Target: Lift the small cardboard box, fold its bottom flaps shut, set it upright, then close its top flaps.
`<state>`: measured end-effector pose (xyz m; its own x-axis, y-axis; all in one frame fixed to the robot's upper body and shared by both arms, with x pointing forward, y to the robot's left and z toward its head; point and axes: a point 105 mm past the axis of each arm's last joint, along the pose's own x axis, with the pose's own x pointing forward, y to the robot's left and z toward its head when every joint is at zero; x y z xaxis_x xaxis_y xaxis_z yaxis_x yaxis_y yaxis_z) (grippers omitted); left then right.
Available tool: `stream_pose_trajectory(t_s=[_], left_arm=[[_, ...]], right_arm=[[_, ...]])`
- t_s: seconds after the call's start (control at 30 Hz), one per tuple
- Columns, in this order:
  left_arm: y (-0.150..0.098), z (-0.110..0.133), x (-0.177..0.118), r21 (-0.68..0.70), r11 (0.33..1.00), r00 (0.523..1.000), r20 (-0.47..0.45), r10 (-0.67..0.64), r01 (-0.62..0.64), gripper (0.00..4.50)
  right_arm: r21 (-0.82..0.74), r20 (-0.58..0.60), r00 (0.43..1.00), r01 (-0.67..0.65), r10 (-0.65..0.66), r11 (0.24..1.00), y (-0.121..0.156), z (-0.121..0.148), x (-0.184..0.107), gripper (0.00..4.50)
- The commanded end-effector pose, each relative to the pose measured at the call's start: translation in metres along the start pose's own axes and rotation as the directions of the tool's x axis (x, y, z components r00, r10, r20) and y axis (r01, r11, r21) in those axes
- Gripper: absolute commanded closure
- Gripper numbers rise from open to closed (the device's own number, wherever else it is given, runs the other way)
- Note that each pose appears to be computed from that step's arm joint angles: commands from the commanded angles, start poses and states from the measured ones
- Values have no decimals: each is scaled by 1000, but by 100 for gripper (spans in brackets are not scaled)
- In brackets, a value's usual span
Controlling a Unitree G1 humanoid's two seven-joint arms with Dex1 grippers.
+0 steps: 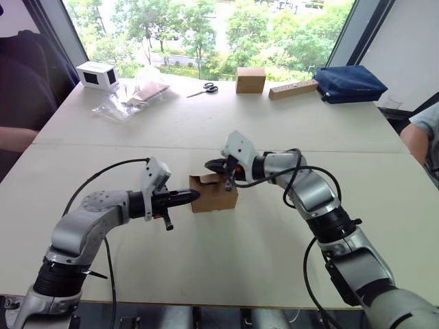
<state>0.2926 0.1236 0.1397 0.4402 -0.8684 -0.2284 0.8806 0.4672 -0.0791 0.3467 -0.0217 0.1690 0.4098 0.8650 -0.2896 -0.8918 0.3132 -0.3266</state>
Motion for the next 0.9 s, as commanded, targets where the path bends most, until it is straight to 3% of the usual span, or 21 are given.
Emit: stream_pose_trajectory(t_s=[0.03, 0.2, 0.43, 0.6, 0.9], left_arm=[[4, 2, -1, 19, 1000, 1000, -4, 14, -13, 445], [5, 4, -1, 4, 1000, 1000, 11, 11, -11, 445], [20, 44, -7, -84, 996, 981, 190, 33, -18, 445], [36, 46, 10, -68, 994, 975, 200, 96, -84, 445], [39, 24, 25, -26, 997, 990, 117, 79, -77, 445]], right_arm=[[-32, 38, 998, -39, 41, 999, 10, 13, -6, 450], [-13, 6, 1000, -16, 17, 1000, 11, 3, -5, 450], [-7, -8, 1000, 13, -13, 1000, 10, -3, -2, 450], [-9, -4, 1000, 21, -21, 1000, 8, -2, -1, 450], [-25, 34, 998, 50, -49, 998, 5, 9, -8, 450]])
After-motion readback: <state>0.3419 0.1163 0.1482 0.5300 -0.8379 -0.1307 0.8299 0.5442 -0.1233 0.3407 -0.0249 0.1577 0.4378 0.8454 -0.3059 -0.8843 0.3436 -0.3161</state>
